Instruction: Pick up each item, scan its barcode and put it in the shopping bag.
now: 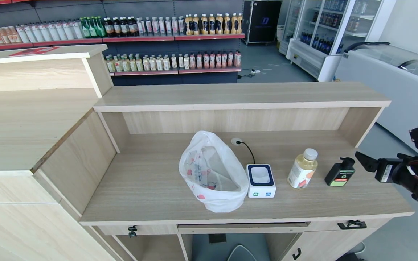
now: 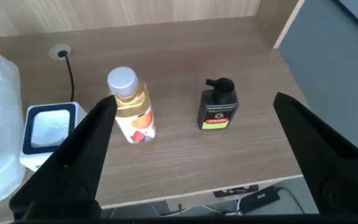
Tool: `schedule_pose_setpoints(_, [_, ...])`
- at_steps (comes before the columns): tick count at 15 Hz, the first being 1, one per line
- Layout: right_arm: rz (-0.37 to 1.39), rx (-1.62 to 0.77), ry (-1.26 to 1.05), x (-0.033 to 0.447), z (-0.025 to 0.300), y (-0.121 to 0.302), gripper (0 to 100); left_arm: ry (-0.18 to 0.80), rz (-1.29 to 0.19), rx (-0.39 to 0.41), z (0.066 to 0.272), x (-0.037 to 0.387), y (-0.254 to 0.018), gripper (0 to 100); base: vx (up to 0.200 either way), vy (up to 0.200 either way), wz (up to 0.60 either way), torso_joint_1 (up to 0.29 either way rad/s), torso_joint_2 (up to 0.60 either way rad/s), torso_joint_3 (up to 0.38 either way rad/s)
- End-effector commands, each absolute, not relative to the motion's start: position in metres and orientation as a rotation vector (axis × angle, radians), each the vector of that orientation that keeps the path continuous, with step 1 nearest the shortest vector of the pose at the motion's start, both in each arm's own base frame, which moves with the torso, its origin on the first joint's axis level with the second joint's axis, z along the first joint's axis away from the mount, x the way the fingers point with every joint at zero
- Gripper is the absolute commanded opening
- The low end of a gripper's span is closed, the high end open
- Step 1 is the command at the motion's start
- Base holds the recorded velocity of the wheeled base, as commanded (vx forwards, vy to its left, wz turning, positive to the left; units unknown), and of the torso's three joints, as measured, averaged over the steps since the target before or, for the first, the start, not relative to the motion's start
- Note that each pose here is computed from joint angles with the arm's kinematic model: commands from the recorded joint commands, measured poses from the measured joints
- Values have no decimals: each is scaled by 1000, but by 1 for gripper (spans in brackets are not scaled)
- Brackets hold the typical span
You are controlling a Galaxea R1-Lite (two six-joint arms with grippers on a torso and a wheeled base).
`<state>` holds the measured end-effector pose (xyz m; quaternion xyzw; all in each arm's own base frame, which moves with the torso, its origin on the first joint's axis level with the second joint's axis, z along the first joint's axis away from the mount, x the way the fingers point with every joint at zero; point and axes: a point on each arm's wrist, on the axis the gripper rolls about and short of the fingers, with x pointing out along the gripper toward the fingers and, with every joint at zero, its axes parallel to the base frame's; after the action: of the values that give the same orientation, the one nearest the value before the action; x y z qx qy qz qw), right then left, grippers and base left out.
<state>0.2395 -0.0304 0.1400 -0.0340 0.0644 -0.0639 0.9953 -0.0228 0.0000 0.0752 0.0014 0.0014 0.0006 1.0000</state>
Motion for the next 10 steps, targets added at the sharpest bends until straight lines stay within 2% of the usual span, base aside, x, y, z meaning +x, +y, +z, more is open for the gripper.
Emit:
schedule_pose_setpoints(1, [-139, -96, 250, 274, 87, -42, 100, 5, 2, 3, 75, -23, 0, 100, 0, 0, 0, 0, 0, 0])
schedule_pose_setpoints(7, [-133, -93, 312, 282, 67, -42, 100, 5, 2, 3, 75, -23, 0, 100, 0, 0, 0, 0, 0, 0])
schedule_pose_setpoints(10, [-68, -89, 313, 286, 63, -37, 100, 5, 2, 3, 75, -23, 0, 100, 0, 0, 0, 0, 0, 0])
